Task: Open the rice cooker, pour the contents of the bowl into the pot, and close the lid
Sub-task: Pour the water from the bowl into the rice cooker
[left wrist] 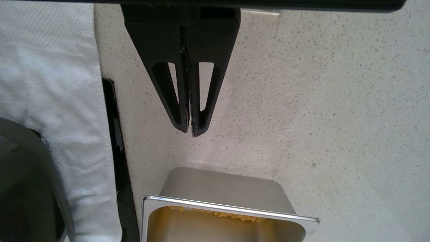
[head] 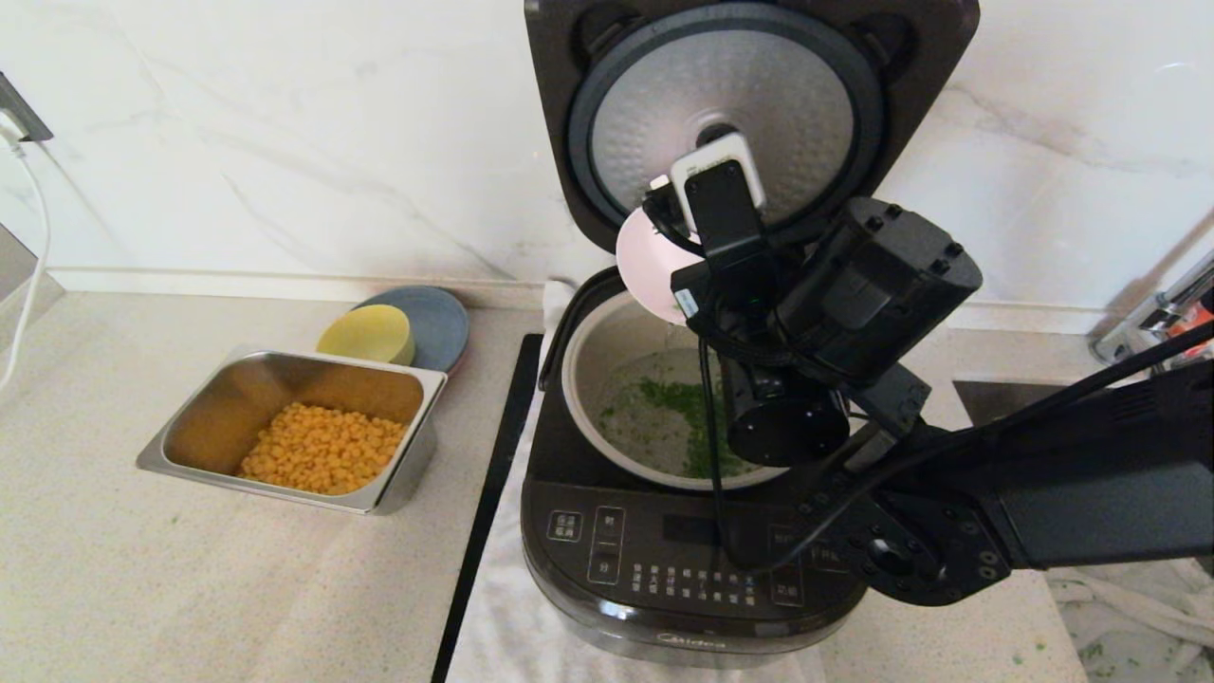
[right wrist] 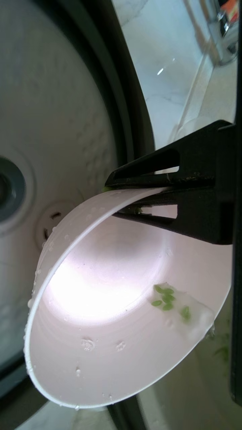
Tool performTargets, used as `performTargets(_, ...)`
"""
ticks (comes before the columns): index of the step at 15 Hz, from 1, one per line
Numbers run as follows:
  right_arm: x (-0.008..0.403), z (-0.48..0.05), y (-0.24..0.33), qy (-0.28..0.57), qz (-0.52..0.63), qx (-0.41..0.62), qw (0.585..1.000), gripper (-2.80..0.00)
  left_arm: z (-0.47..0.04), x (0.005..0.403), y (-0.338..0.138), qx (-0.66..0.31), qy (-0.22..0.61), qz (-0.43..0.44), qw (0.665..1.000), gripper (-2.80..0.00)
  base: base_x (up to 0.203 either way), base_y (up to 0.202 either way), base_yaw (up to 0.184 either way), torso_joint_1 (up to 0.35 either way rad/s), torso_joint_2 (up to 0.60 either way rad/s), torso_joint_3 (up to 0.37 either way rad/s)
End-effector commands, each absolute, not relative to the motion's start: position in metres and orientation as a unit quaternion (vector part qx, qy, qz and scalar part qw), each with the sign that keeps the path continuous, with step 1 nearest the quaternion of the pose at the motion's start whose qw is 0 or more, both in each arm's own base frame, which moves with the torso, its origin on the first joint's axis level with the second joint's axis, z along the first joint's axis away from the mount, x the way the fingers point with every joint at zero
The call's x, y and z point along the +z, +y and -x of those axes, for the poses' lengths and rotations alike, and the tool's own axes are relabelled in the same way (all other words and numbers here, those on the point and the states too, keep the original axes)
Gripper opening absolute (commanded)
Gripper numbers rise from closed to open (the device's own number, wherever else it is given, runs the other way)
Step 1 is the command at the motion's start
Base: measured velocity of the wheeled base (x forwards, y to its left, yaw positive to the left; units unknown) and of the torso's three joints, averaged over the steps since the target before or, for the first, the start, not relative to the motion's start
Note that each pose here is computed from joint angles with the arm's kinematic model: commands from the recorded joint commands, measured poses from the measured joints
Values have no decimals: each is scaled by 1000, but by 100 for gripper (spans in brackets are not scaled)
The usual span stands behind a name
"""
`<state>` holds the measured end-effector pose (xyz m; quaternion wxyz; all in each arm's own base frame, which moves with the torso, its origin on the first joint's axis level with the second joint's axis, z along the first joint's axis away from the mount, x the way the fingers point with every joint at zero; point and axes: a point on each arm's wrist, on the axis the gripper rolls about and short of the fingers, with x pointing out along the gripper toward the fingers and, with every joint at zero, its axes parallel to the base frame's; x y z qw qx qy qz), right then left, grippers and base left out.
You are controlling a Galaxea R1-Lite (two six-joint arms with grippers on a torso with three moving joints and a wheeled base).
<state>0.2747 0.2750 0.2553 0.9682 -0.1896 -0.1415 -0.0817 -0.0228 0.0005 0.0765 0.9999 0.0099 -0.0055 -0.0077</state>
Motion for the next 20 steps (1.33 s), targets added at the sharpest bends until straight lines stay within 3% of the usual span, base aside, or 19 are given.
performTargets(1,248,-276,276,-145,188,-83,968,-280,22,74,0,-8,-2,-10,1000,-280,0,0,0,0,0,0)
performTargets(20,237,-270,283,-199,146,-72,966,-280,22,74,0,-8,-2,-10,1000,-280,0,0,0,0,0,0)
